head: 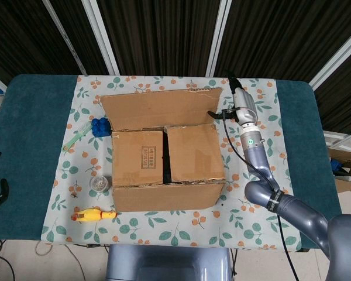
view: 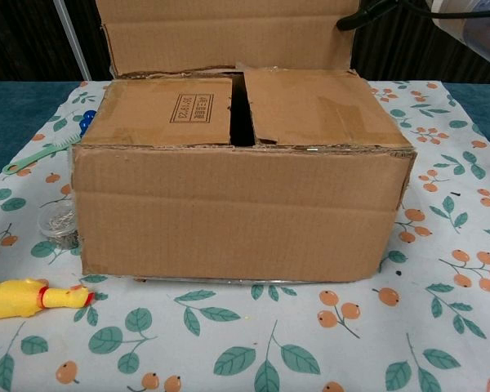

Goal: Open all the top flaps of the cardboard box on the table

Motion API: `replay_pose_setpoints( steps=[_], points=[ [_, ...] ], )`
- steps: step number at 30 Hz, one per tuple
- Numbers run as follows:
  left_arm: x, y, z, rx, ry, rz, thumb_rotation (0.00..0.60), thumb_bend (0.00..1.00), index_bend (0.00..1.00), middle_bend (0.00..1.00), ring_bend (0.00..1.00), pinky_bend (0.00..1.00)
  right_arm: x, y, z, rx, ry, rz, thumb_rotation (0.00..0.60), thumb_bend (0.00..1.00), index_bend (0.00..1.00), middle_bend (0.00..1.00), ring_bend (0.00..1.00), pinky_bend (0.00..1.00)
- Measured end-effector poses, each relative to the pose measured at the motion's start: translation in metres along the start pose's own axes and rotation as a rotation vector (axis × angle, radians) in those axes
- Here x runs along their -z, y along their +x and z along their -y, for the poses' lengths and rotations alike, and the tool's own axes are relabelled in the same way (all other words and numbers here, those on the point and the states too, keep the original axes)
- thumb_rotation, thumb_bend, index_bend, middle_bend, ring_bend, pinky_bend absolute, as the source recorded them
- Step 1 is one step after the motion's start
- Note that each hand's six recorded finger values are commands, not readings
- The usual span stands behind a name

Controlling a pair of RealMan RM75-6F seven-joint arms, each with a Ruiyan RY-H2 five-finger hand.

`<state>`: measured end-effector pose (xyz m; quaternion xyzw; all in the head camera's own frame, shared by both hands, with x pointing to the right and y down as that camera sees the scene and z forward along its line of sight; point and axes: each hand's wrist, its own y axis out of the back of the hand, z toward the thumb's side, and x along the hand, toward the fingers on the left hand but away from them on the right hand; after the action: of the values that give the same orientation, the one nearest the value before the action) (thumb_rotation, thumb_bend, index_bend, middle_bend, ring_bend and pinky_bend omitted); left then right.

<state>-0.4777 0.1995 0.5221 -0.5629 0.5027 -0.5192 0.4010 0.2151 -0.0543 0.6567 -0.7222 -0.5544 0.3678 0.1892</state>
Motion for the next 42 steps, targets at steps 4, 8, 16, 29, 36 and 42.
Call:
replay_pose_setpoints(
  steps=[4,8,16,29,36,42],
  points=[
    [0.001,0.0,-0.001,-0.003,-0.001,-0.003,0.6,0.53,0.17,0.08,0.0,0.0,0.004,0.0,0.007,0.002,0.072,0.022,0.6,0.05,0.0,0.08,0.11,0.19],
    [0.001,0.0,-0.001,-0.003,-0.001,-0.002,0.6,0.53,0.17,0.08,0.0,0.0,0.006,-0.001,0.005,0.029,0.119,0.038,0.6,0.05,0.0,0.08,0.09,0.19],
    [0.001,0.001,0.001,0.001,0.004,-0.001,0.6,0.53,0.17,0.08,0.0,0.0,0.01,-0.002,-0.006,0.086,0.183,0.084,0.6,0.05,0.0,0.08,0.09,0.19],
    [-0.008,0.002,0.008,0.041,0.015,0.094,0.6,0.53,0.17,0.09,0.0,0.0,0.034,0.039,-0.065,0.118,0.345,0.037,0.6,0.05,0.0,0.09,0.09,0.19],
    [-0.017,0.012,0.003,0.027,0.005,0.145,0.6,0.53,0.18,0.09,0.0,0.0,0.039,0.074,-0.103,0.147,0.45,-0.014,0.6,0.05,0.0,0.09,0.09,0.19],
    [-0.035,0.029,0.003,0.055,0.007,0.237,0.6,0.53,0.17,0.1,0.0,0.0,0.043,0.092,-0.114,0.102,0.491,-0.017,0.6,0.05,0.02,0.1,0.11,0.19]
  ],
)
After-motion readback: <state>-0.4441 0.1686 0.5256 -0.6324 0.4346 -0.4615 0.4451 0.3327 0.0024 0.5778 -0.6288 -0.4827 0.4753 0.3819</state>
